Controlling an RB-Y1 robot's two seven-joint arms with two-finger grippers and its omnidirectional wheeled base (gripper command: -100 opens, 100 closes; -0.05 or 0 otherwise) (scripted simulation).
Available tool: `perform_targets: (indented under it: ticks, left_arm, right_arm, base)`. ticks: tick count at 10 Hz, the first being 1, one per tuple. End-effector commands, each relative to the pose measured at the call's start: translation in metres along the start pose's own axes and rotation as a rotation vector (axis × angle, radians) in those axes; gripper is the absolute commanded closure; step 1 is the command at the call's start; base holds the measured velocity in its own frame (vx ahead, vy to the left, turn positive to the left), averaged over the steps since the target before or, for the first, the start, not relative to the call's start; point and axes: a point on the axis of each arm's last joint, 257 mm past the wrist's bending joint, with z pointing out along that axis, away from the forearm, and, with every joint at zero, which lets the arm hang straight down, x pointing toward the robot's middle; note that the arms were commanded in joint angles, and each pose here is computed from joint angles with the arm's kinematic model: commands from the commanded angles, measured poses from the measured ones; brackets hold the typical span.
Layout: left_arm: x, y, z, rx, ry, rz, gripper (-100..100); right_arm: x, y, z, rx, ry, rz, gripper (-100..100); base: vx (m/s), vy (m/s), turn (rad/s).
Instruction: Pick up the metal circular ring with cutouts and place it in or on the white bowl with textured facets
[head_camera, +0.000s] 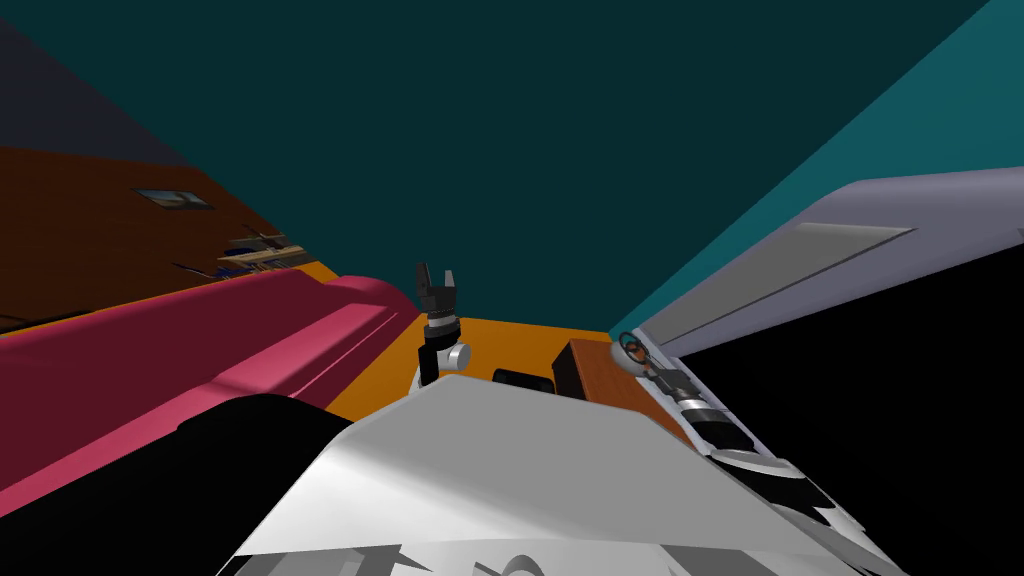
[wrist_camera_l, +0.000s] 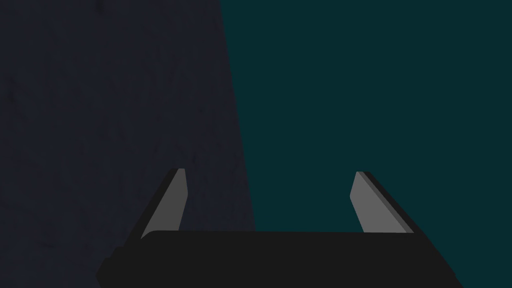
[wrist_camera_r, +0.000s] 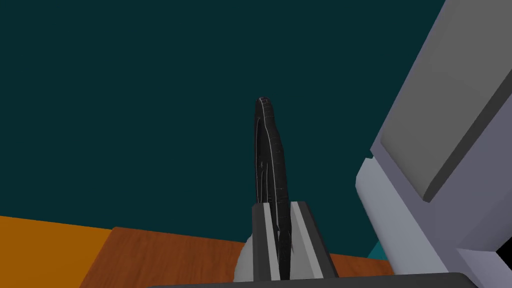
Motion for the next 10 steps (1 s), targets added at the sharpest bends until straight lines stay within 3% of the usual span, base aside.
perform_targets:
  ticks: [1, 7, 8, 9, 10]
  left_arm:
    - [0.000, 0.000, 0.000, 0.000, 0.000, 0.000, 0]
    - [0.000, 0.000, 0.000, 0.000, 0.000, 0.000, 0]
    - [0.000, 0.000, 0.000, 0.000, 0.000, 0.000, 0]
    - [0.000, 0.000, 0.000, 0.000, 0.000, 0.000, 0]
    - [0.000, 0.000, 0.000, 0.000, 0.000, 0.000, 0]
  right_arm:
    - [-0.004, -0.002, 0.000, -0.001, -0.002, 0.012, 100]
    - [-0.025, -0.037, -0.027, 0.004, 0.019, 0.158, 100]
    - [-0.022, -0.034, -0.026, 0.003, 0.020, 0.134, 100]
    - [-0.022, -0.035, -0.026, 0.005, 0.021, 0.142, -100]
    - [-0.022, -0.035, -0.026, 0.005, 0.021, 0.141, -100]
  base:
    - [0.008, -0.041, -0.028]
    - [-0.018, -0.034, 0.012]
    - [-0.009, -0.009, -0.001]
    - [0.000, 0.000, 0.000]
    - [0.000, 0.000, 0.000]
